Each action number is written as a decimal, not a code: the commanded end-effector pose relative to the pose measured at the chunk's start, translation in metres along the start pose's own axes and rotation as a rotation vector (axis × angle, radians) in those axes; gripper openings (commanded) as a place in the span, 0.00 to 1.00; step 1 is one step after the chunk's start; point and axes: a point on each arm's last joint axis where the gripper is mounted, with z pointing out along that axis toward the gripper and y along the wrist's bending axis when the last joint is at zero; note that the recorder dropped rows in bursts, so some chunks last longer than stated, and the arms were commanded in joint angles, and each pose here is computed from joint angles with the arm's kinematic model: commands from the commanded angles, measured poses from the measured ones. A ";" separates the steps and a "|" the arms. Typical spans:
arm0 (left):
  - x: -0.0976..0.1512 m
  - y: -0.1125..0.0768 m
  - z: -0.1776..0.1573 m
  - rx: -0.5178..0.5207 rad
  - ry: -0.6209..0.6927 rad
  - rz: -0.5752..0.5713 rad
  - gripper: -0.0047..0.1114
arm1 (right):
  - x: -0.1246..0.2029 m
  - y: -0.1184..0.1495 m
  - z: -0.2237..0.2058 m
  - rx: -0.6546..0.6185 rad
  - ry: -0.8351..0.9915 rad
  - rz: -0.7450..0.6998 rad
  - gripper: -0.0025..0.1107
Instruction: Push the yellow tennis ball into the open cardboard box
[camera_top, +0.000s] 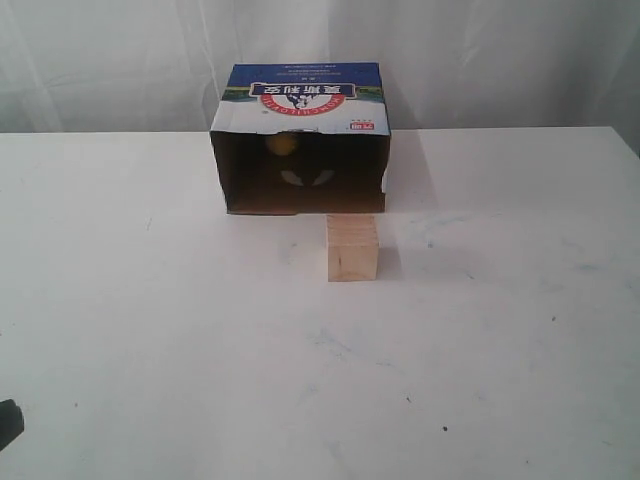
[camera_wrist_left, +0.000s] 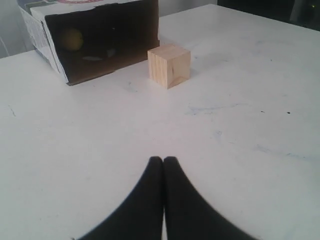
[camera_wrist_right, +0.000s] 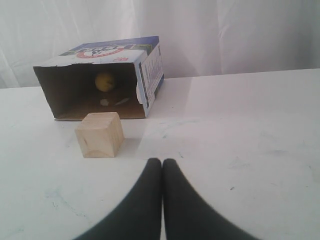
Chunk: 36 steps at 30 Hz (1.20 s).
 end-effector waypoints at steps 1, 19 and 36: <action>0.003 -0.001 -0.003 0.010 -0.005 -0.049 0.04 | 0.001 0.000 0.000 0.002 -0.007 0.003 0.02; 0.019 0.005 -0.007 -0.132 0.138 -0.172 0.04 | 0.001 0.000 0.000 0.002 -0.007 0.003 0.02; 0.019 0.006 -0.007 -0.142 0.136 -0.171 0.04 | 0.001 0.000 0.000 0.002 -0.007 0.003 0.02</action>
